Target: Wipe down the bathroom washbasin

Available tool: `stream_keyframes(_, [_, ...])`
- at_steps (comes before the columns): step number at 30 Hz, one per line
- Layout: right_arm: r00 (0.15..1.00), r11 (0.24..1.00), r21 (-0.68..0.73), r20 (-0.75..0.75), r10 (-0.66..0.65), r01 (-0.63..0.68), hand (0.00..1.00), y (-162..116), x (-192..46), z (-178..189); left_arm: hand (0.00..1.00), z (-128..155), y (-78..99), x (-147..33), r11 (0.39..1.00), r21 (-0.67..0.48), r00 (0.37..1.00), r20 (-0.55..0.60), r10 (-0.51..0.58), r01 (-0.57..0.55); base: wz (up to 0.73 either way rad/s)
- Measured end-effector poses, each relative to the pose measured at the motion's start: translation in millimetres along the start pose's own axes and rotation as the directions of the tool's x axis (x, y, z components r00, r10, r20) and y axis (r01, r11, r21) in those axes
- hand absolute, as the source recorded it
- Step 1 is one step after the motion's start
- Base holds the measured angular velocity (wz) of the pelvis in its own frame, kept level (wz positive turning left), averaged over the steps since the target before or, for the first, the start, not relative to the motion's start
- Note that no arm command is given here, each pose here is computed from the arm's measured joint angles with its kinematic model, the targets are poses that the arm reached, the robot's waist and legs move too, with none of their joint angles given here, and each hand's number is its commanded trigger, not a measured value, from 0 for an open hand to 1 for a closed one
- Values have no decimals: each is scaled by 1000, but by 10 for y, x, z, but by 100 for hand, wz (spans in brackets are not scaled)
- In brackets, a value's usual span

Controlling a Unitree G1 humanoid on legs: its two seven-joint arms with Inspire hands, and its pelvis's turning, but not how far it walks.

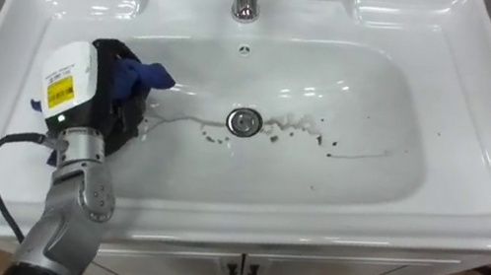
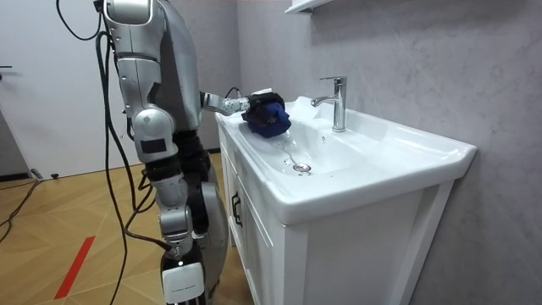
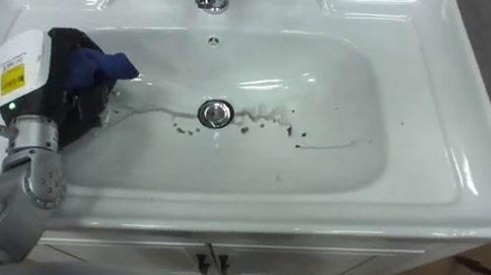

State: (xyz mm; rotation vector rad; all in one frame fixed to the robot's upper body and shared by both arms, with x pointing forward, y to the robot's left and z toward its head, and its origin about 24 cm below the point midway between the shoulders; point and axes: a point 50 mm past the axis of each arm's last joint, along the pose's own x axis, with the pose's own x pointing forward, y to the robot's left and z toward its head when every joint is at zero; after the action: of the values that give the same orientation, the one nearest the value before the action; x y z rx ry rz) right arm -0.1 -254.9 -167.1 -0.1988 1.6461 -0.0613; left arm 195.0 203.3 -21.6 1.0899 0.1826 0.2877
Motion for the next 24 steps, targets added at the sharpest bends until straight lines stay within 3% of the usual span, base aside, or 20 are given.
stream_keyframes(16, [1000, 1000, -19, -25, 9, -10, 0, -3, -2, -25, 100, -160, -191, -27, 981, 152, 993, -38, -114, 119, -6])
stream_keyframes(19, [1000, 1000, -18, -28, 8, -9, 0, -7, -2, -23, 100, -165, -219, 13, 979, 146, 989, -50, -136, 142, 0])
stream_keyframes(24, [1000, 1000, -20, -20, 8, -9, 0, -6, -4, -2, 100, -228, -319, 4, 978, 34, 972, -127, -199, 204, -11])
